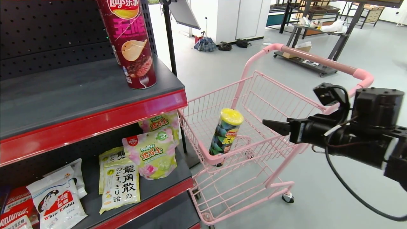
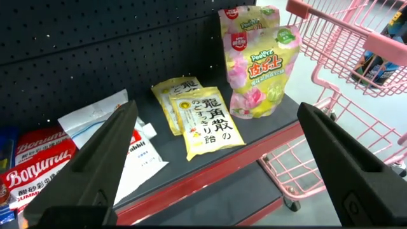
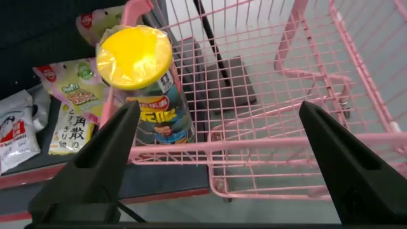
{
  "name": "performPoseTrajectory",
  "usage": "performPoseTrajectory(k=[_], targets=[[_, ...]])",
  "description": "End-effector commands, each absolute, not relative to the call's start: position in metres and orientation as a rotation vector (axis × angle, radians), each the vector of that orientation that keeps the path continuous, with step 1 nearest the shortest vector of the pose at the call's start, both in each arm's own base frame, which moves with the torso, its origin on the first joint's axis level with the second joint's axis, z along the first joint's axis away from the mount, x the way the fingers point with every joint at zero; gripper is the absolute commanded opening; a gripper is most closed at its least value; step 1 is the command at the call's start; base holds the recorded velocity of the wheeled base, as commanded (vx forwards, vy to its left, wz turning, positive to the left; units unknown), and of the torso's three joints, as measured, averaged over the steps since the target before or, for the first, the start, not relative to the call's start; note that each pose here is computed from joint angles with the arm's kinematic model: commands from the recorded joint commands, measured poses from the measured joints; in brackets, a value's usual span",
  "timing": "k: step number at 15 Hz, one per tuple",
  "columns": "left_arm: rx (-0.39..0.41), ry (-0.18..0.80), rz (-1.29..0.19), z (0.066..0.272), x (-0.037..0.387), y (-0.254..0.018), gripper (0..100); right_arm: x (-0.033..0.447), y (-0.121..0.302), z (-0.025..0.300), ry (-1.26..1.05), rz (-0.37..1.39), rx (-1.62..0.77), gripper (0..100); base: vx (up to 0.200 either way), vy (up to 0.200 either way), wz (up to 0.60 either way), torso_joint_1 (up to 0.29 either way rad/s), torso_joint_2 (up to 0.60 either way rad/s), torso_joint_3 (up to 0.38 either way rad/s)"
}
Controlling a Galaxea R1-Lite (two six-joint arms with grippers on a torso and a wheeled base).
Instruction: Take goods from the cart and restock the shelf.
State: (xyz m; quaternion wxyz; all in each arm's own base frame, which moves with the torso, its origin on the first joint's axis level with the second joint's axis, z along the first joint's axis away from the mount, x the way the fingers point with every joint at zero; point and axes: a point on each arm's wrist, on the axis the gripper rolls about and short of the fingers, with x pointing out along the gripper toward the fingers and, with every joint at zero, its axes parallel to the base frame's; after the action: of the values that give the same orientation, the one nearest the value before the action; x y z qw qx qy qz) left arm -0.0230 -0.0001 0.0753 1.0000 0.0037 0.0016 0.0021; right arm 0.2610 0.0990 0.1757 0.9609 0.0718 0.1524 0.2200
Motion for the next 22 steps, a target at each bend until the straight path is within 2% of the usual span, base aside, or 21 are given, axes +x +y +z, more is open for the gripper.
performPoseTrajectory(k=[1, 8, 22], targets=[[0.008, 0.005, 0.005, 0.075, -0.023, 0.000, 100, 0.291, 0.117, 0.147, 0.391, 0.457, 0.135, 100, 0.000, 0.000, 0.00, 0.000, 0.00, 0.000], [0.008, 0.005, 0.005, 0.075, -0.023, 0.000, 100, 0.306, 0.150, 0.131, 0.428, 0.528, 0.117, 100, 0.000, 0.000, 0.00, 0.000, 0.00, 0.000], [0.008, 0.005, 0.005, 0.075, -0.023, 0.000, 100, 0.334, 0.202, 0.123, 0.404, 0.609, 0.138, 100, 0.000, 0.000, 0.00, 0.000, 0.00, 0.000]])
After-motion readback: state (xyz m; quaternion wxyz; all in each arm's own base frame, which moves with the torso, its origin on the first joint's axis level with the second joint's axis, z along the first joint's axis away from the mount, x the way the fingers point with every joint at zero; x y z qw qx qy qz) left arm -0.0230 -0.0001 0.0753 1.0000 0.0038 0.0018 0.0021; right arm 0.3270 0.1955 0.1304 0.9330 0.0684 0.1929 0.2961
